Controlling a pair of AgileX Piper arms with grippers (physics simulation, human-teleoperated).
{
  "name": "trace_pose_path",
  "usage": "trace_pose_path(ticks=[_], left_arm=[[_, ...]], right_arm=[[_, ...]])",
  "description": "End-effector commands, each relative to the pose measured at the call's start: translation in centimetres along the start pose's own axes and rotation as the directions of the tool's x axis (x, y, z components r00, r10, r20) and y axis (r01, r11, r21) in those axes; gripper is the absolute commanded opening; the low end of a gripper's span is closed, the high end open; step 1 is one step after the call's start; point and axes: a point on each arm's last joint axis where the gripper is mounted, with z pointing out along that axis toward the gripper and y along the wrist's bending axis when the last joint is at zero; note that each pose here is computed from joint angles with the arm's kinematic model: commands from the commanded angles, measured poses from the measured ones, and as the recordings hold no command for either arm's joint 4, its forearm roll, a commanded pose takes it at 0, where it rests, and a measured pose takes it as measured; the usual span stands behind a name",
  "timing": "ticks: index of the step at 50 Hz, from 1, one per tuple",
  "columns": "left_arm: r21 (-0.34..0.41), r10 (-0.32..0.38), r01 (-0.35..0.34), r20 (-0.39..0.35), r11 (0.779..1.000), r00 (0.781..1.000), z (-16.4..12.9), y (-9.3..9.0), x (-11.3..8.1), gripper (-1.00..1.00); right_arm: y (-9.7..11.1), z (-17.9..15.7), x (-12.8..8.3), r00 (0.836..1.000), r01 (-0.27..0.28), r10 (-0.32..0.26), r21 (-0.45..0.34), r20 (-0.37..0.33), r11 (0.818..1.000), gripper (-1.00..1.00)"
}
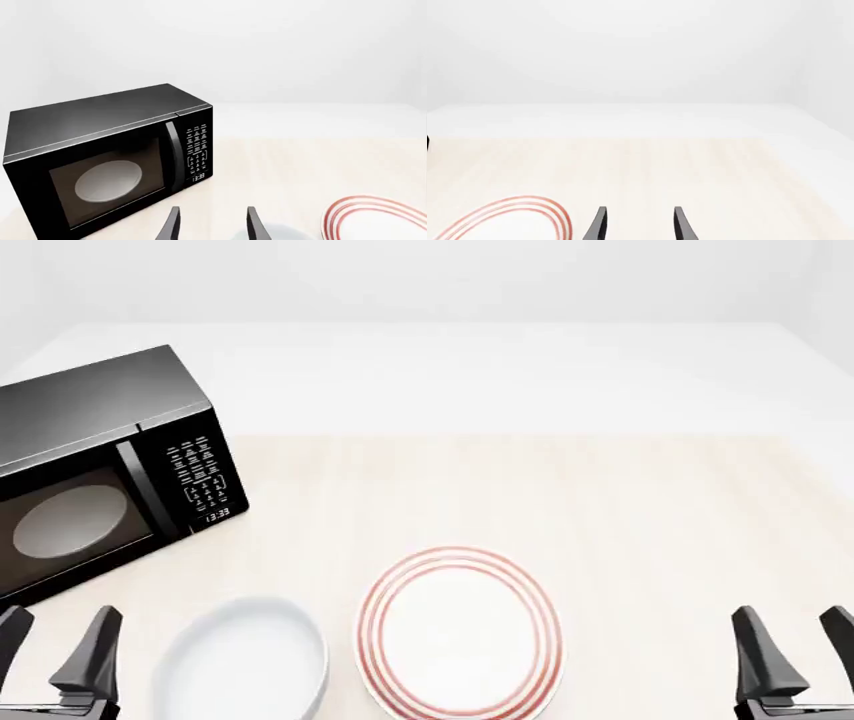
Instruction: Open the microwave.
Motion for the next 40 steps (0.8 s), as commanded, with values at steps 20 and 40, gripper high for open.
trace_pose_path(ticks=[20, 40], left_arm=[[-0.088, 0.018, -0.022, -0.041, 0.996, 0.999, 1.0, 0.6, 0.0, 1.0], [-0.107, 0.012, -0.021, -0.078, 0.994, 0.997, 4.3, 1.1, -0.4, 1.0]], right_arm=[[0.0, 0.1, 0.0, 1.0, -0.006, 0.006, 0.001, -0.002, 1.0, 1.0], [0.0, 0.1, 0.0, 1.0, -0.005, 0.005, 0.001, -0.002, 1.0, 1.0]])
